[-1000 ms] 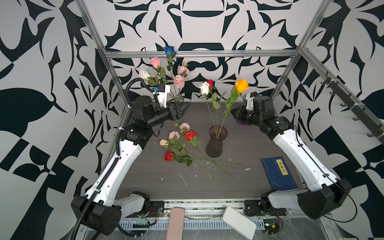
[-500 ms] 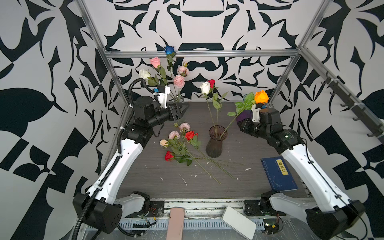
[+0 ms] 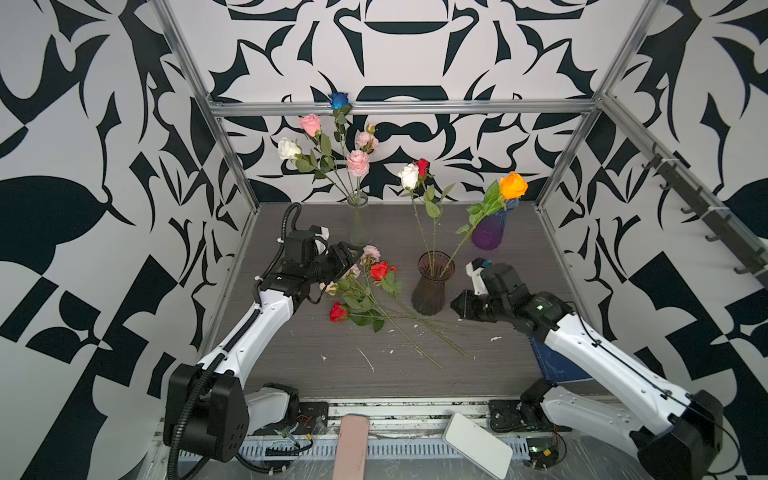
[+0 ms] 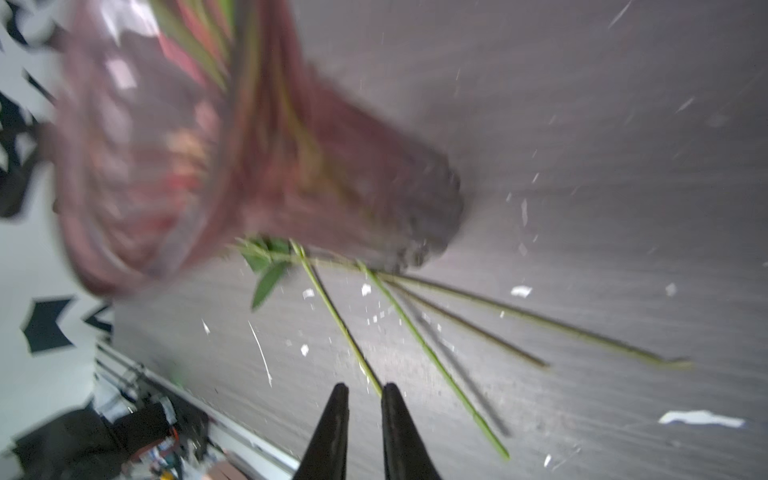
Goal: Arrange the flowers into the vase
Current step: 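Open the right gripper and return it to the rose stems, then hold stems with the right gripper, grasp a red rose with the left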
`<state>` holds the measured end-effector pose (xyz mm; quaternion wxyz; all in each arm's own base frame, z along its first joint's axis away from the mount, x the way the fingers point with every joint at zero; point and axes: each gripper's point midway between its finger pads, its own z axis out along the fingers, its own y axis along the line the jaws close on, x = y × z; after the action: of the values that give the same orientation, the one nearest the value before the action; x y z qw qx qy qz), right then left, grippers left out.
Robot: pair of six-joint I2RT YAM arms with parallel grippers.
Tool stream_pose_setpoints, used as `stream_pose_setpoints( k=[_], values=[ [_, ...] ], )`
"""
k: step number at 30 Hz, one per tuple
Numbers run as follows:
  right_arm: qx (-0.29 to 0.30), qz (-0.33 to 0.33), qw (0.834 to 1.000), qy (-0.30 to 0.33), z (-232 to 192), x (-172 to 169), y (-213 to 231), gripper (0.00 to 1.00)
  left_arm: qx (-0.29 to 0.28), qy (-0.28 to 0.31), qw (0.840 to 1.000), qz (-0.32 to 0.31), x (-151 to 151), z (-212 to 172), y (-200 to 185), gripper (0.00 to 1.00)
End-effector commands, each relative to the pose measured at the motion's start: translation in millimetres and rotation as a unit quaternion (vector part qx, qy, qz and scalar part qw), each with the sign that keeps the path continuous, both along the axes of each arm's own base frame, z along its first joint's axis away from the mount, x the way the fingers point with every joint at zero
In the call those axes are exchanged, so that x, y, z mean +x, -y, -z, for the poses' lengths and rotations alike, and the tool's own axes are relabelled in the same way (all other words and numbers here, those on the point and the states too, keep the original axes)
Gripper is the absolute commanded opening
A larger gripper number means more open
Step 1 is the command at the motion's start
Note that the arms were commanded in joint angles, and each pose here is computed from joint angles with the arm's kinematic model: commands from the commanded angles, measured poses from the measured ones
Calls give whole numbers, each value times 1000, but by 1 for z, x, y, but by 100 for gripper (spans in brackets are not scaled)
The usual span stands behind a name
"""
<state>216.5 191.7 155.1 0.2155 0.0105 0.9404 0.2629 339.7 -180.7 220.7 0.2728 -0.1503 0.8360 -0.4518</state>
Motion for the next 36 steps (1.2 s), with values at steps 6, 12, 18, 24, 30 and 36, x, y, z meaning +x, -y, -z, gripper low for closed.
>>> stream_pose_setpoints(
  k=[6, 12, 18, 24, 30, 36],
  values=[
    [-39, -41, 998, -33, 41, -21, -28, 46, -16, 3, 1000, -14, 3, -7, -2, 66],
    [-85, -70, 992, -59, 77, -33, -21, 42, -16, 4, 1000, -18, -1, -9, -4, 66],
    [-103, -78, 987, -97, 114, -52, -8, 41, -17, 8, 1000, -21, -6, -13, -7, 66],
    [-111, -76, 985, -110, 125, -58, -2, 42, -16, 9, 1000, -24, -11, -12, -9, 67],
    [-126, -68, 987, -79, 112, -49, 5, 43, -20, 3, 999, -27, -9, -10, -8, 67],
    [-146, -15, 987, -72, 111, -42, 28, 46, -28, 2, 999, -26, -5, -10, -5, 67]
  ],
)
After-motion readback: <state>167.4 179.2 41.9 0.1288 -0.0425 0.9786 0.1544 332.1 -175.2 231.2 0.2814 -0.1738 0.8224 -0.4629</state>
